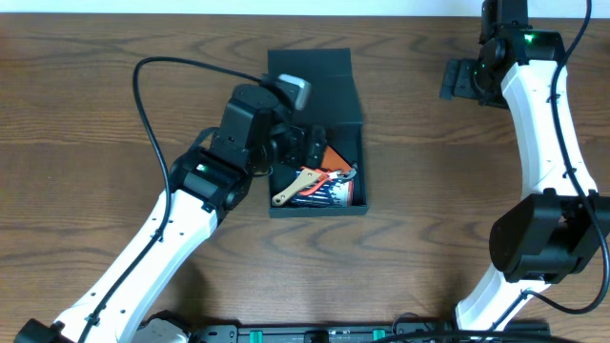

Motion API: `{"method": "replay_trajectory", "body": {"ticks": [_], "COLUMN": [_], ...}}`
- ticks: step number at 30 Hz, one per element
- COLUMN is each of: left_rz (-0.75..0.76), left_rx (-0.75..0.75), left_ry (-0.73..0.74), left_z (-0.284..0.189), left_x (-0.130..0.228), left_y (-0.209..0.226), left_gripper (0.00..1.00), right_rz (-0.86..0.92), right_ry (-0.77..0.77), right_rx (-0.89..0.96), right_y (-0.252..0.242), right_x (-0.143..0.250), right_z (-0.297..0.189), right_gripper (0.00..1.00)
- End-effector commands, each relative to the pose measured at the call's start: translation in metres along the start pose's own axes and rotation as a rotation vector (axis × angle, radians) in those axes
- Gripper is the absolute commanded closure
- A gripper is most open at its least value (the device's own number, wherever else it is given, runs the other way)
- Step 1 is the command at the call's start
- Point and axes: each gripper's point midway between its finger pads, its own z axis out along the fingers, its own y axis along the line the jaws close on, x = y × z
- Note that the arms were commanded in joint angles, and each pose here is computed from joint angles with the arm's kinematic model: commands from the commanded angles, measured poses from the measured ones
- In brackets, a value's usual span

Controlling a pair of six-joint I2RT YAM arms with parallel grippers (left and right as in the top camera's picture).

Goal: Pack container
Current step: 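Withdraw the left gripper and bring the right gripper toward the box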

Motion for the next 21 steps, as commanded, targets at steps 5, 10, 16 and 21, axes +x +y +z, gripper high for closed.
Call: {"method": "replay_trajectory", "body": {"ticks": [5,10,16,21], "left_rz": [-0.313,-0.388,-0.453,-0.487], "left_rx": [-0.324,-0.397,-0.475,-0.521], "left_ry": [-0.078,-0.1,-0.104,-0.018], "left_z": [-0.019,-0.031,-0.043,-0.038], "left_x": [-0.011,-0.013,-0.008,0.017], "left_y": [0.082,0.119,0.158,0.173], "left_gripper": [0.01,0.02,0.0,0.22], "right_rz": [0.02,0.02,0.02,-0.002], "right_ry": [0.002,0.017,0.018,0.029], "right_rx": [-0.077,-0.133,-0.137,-0.134], "right_y": [0.011,0.021,0.022,0.022], "right_x": [0.0,0.003,0.003,0.007], "right_z": [-0.011,-0.012,-0.012,-0.006], "right_gripper": [0.01,0.11,0.75,0.99]}}
